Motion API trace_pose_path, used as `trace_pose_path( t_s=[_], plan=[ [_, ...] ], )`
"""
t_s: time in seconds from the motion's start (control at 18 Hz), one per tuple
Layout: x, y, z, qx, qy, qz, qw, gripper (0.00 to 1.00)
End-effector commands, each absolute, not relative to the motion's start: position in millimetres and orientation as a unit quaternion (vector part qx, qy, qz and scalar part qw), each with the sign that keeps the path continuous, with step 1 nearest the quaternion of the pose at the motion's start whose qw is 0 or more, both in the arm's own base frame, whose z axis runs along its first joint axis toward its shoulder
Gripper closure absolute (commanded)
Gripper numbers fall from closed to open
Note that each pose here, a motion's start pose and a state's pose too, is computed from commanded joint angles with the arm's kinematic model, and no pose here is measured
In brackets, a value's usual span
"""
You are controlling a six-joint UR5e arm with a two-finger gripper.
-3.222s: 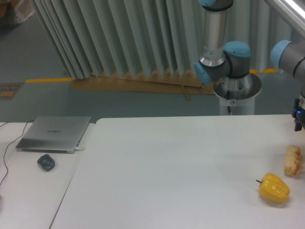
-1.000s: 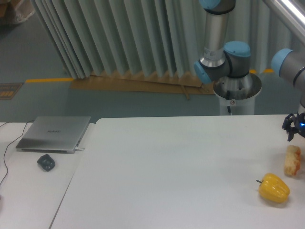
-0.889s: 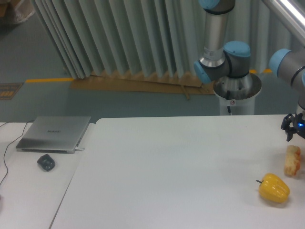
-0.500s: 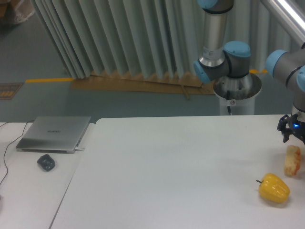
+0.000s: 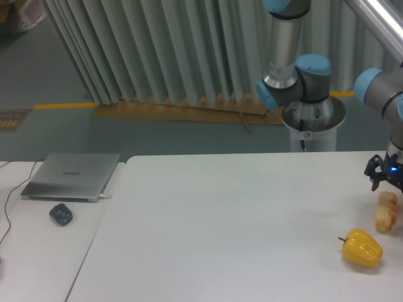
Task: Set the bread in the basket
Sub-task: 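Open the gripper and lower it toward the bread piece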
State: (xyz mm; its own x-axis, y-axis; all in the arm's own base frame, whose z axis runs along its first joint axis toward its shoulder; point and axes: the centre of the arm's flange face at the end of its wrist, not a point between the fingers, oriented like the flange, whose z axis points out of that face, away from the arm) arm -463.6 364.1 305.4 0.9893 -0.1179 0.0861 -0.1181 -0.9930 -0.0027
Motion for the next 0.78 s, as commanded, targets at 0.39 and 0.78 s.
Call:
trace_pose_path(
  t_s=[0.39,0.78],
  plan=[
    [-456.7,362.8,297.6,0.997,-0.058,0.054,0.006,0.00],
    [-445.5,370.1,289.9,0.995,-0.066,0.069,0.002,0.00]
  ],
)
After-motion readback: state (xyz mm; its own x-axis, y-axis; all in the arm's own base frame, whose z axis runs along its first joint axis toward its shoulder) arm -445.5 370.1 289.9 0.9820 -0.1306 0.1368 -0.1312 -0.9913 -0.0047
